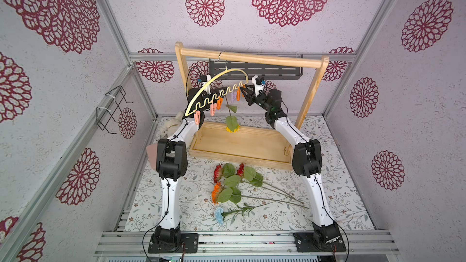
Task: Dry the flowers on a clothes hanger
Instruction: Open the clamp at the hanger.
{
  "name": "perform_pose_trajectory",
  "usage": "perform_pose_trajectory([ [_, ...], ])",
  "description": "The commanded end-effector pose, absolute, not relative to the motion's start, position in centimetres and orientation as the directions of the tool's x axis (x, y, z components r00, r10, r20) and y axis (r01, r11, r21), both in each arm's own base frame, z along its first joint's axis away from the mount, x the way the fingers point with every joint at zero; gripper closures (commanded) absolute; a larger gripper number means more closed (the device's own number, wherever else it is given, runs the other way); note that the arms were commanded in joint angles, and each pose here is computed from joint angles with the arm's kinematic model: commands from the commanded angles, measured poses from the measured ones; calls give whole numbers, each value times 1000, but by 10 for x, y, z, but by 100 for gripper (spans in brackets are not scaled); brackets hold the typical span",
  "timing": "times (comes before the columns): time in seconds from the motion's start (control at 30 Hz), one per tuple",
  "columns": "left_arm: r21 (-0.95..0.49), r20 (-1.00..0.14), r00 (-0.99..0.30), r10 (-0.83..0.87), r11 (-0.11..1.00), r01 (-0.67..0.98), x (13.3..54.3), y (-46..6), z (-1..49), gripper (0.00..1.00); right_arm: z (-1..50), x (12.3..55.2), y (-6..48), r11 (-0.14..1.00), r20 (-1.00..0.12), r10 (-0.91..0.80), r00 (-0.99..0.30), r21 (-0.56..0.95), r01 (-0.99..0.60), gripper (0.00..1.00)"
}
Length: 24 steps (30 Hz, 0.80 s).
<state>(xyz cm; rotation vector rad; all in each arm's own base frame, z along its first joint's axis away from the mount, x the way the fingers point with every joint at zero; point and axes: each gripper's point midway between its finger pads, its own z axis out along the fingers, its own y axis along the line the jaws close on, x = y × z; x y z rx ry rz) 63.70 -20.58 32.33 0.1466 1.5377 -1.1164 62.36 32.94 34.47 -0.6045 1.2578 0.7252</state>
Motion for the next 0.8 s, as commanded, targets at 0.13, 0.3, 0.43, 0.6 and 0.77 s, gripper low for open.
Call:
perform_pose_trajectory([
  [0.13,-557,-804,-265,-532,519,648,636,-188,356,82,393,606,324,618,-962,174,212,-61,-784,76],
  [0.3,-646,-724,-288,-627,470,601,637,-183,362,84,399,601,324,606,-965,172,199,-56,-793,76],
  [0.43,-699,-665,-300,-684,428,573,636,-180,363,84,405,596,324,597,-967,177,181,-41,-801,76],
  [0.6,-729,-631,-311,-711,407,551,636,-181,354,84,416,588,325,563,-964,215,153,-5,-827,76],
  [0.77,-765,-565,-330,-756,330,553,638,-185,355,85,421,577,332,515,-962,241,131,12,-857,76],
])
